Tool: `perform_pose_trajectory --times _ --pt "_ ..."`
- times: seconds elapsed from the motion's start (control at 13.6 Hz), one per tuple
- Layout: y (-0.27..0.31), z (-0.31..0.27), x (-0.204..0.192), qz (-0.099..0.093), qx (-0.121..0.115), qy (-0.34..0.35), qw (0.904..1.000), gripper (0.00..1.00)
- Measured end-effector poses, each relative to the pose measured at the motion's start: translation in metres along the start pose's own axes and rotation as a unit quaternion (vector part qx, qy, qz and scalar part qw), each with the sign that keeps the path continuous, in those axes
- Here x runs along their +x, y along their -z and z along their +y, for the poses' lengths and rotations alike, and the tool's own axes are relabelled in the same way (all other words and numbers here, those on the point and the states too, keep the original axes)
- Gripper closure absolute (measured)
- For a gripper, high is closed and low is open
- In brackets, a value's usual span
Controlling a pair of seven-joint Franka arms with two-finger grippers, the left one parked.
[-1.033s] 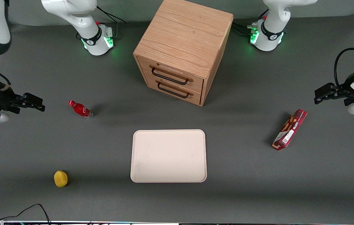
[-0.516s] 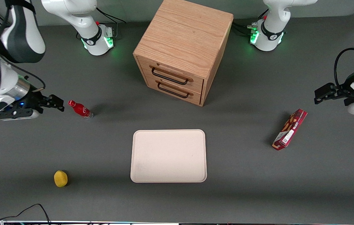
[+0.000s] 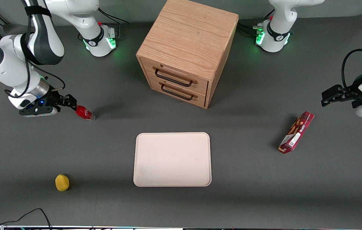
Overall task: Place coke bottle on tray
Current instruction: 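Move the open right gripper down over the red Coca-Cola bottle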
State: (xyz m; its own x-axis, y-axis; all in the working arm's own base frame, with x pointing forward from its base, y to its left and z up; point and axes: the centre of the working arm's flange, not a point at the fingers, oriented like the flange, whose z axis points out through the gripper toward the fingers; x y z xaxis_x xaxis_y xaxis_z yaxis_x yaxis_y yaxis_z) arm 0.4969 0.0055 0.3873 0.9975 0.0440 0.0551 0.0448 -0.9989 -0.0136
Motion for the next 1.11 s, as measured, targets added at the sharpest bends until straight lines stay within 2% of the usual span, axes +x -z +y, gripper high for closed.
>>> perform_pose_trajectory --times 0.15,0.74,0.96,1.11 --pt "-0.018 0.000 -0.010 0.007 -0.001 0.000 1.0000 0.34" --pt "-0.038 0.001 -0.025 0.004 -0.001 -0.001 1.0000 0.35" --pt "-0.041 0.010 -0.029 0.005 -0.002 0.001 1.0000 0.38" --pt "-0.043 0.020 -0.032 0.004 -0.002 -0.003 1.0000 0.54"
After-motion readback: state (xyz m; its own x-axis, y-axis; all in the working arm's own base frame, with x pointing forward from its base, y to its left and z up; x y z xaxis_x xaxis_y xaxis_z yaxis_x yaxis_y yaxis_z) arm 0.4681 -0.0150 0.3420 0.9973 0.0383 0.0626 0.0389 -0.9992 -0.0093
